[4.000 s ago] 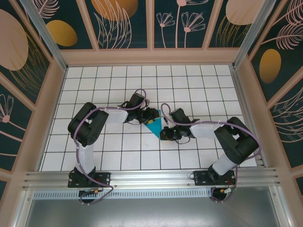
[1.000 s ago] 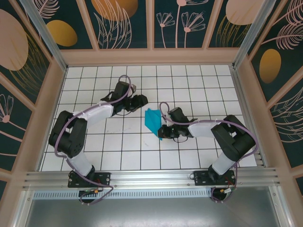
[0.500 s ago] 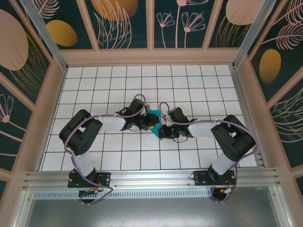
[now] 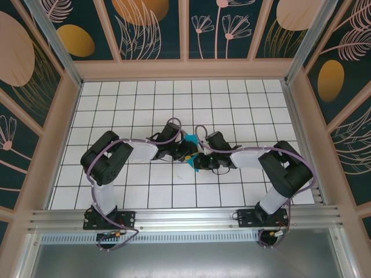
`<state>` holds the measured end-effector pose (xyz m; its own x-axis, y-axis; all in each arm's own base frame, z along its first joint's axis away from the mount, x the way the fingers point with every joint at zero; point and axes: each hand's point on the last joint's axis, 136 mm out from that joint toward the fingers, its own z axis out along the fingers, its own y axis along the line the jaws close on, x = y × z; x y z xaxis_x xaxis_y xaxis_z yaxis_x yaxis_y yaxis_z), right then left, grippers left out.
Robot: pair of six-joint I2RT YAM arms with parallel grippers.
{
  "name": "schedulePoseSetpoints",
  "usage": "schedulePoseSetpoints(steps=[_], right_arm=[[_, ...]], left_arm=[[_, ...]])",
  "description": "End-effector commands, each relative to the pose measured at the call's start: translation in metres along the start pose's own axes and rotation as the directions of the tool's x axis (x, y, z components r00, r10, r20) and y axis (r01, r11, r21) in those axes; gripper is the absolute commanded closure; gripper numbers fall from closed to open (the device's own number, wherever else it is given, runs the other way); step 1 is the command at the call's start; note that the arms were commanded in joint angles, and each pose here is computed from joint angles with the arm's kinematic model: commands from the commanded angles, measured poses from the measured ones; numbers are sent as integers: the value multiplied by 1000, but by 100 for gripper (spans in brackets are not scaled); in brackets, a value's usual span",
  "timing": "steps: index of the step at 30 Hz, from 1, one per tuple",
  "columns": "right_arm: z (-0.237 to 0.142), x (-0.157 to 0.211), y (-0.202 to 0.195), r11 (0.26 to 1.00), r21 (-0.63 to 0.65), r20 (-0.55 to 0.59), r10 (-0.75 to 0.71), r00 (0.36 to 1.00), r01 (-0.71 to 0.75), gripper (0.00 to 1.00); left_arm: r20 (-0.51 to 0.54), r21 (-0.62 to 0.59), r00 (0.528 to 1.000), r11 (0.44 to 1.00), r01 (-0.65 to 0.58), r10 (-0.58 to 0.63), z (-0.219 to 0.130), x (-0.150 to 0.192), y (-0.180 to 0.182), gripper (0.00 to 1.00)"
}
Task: Fold a paper plane with a square sheet of paper (fold left side to right side)
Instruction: Fourth fold the wing at the center of the table.
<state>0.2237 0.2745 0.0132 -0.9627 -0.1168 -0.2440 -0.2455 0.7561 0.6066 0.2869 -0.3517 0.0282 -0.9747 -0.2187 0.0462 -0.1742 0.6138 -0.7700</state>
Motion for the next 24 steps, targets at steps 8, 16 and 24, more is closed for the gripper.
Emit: schedulePoseSetpoints(steps=[8, 16, 24], right_arm=[[7, 59, -55, 974, 220, -168, 101, 981, -63, 87], [8, 60, -55, 974, 218, -178, 101, 979, -61, 88], [8, 60, -54, 975, 214, -174, 101, 980, -62, 87]], left_arm=[[100, -154, 995, 988, 29, -14, -2, -40, 40, 60], [155, -149, 988, 989, 11, 13, -16, -70, 32, 59], [203, -142, 978, 990, -25, 53, -33, -94, 16, 59]])
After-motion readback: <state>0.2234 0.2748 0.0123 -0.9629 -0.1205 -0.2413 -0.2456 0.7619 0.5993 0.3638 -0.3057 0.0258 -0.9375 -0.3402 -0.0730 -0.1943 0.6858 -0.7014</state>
